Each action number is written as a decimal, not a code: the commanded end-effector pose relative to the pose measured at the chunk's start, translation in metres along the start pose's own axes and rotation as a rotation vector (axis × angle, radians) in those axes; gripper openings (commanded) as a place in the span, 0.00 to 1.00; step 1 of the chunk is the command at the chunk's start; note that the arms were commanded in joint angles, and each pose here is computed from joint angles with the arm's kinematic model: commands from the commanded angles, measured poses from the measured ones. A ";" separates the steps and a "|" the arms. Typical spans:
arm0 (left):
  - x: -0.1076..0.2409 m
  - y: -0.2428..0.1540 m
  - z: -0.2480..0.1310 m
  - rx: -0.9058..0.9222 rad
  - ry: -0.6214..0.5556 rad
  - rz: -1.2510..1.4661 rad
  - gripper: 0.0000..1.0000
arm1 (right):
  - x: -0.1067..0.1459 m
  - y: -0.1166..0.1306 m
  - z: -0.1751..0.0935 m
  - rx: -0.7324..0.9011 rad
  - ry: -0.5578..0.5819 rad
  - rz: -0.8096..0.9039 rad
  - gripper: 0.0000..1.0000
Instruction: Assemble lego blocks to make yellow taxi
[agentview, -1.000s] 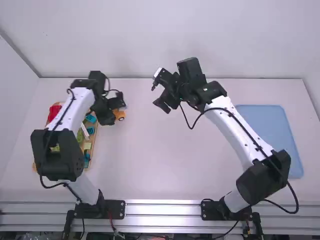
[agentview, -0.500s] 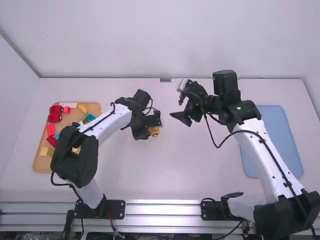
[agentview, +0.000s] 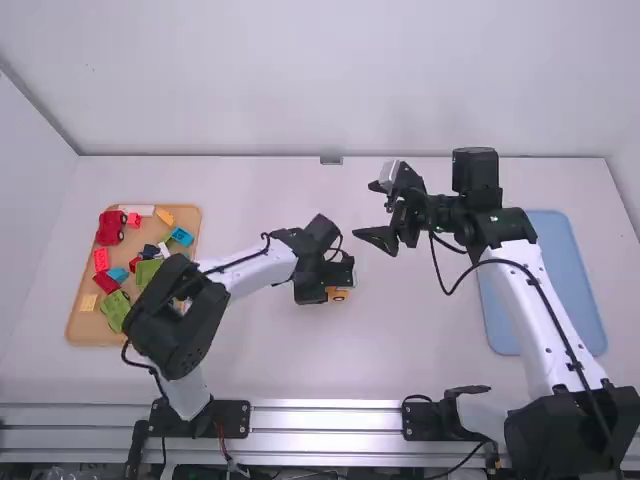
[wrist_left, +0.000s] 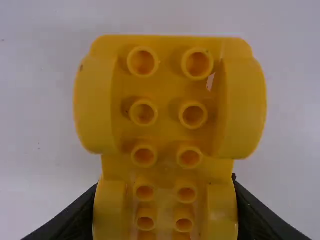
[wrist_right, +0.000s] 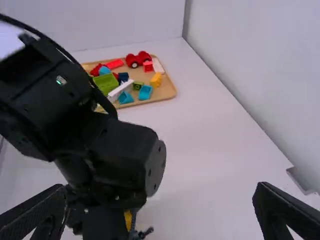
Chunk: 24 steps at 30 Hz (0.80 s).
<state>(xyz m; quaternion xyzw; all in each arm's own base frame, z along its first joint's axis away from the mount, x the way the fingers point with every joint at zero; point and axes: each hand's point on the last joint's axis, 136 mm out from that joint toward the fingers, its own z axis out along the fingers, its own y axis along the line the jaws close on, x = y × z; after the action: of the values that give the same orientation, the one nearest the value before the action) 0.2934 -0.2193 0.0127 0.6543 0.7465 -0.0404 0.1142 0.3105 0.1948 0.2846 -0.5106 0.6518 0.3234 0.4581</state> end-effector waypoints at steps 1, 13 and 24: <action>0.014 -0.005 0.018 0.045 0.049 -0.010 0.16 | -0.002 0.008 0.003 -0.038 -0.019 0.002 0.98; 0.019 0.008 0.018 0.010 0.119 0.001 0.99 | 0.003 0.004 0.012 -0.024 0.011 -0.036 0.99; 0.049 0.075 -0.096 -0.252 -0.060 -0.341 0.99 | -0.003 -0.009 0.035 -0.031 -0.033 -0.062 0.99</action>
<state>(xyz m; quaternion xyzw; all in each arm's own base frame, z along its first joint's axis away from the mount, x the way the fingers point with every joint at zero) 0.3368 -0.1599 0.0625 0.5565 0.8158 0.0216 0.1558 0.3308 0.2170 0.2799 -0.5372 0.6183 0.3113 0.4820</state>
